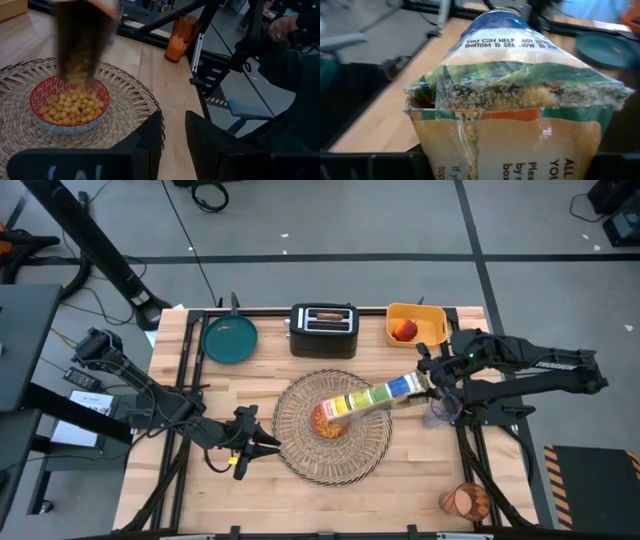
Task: Arrange a breakfast setting
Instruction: Pour the cereal from the yellow cereal box into the red bowl
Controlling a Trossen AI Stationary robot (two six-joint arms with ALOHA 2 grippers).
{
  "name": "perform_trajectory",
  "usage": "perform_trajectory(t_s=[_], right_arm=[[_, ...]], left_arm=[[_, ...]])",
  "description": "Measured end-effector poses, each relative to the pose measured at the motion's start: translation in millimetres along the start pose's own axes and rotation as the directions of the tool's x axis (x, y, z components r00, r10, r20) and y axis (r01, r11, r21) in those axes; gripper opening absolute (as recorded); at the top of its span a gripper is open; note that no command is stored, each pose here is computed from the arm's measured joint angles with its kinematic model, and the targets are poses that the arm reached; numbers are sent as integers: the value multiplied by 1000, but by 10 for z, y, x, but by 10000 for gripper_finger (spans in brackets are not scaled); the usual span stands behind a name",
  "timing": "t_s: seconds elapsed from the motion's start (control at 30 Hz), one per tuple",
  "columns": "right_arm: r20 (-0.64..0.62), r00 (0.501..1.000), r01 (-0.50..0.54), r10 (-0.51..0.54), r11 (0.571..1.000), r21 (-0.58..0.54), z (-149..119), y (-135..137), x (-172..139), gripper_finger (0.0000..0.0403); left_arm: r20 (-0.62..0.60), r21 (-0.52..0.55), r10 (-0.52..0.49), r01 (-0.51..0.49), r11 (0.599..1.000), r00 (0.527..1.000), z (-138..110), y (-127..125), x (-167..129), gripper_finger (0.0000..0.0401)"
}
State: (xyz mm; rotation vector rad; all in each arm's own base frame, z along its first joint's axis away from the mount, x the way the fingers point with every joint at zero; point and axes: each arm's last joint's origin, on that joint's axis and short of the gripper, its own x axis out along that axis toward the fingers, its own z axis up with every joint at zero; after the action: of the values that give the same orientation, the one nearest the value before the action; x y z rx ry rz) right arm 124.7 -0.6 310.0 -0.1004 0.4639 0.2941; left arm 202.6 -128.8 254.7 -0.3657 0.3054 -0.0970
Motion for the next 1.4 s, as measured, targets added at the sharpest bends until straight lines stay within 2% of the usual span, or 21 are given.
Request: perform_trajectory(t_s=[0.3,0.43,0.73,0.83,1.0,1.27,1.4], right_arm=[[33,996,-78,78,997,-5,35,15,30,174],[10,999,-39,39,999,0,33,-11,74,174],[-3,999,-48,48,998,-33,86,-58,279,174],[-1,1000,-12,12,999,-38,99,-79,306,174],[31,999,-29,30,998,-54,134,-74,318,174],[-21,998,-56,55,998,-34,98,-71,395,174],[-30,999,-30,29,999,-33,86,-68,364,174]], left_arm=[[1,-1,0,0,1000,1000,0,0,0,94],[1,-1,0,0,1000,1000,0,0,0,94],[1,-3,0,0,1000,1000,-1,1,0,94],[1,-3,0,0,1000,1000,-1,0,0,94],[0,-2,0,0,1000,1000,-2,0,0,94],[0,-2,0,0,1000,1000,-1,1,0,94],[0,-2,0,0,1000,1000,-1,1,0,94]])
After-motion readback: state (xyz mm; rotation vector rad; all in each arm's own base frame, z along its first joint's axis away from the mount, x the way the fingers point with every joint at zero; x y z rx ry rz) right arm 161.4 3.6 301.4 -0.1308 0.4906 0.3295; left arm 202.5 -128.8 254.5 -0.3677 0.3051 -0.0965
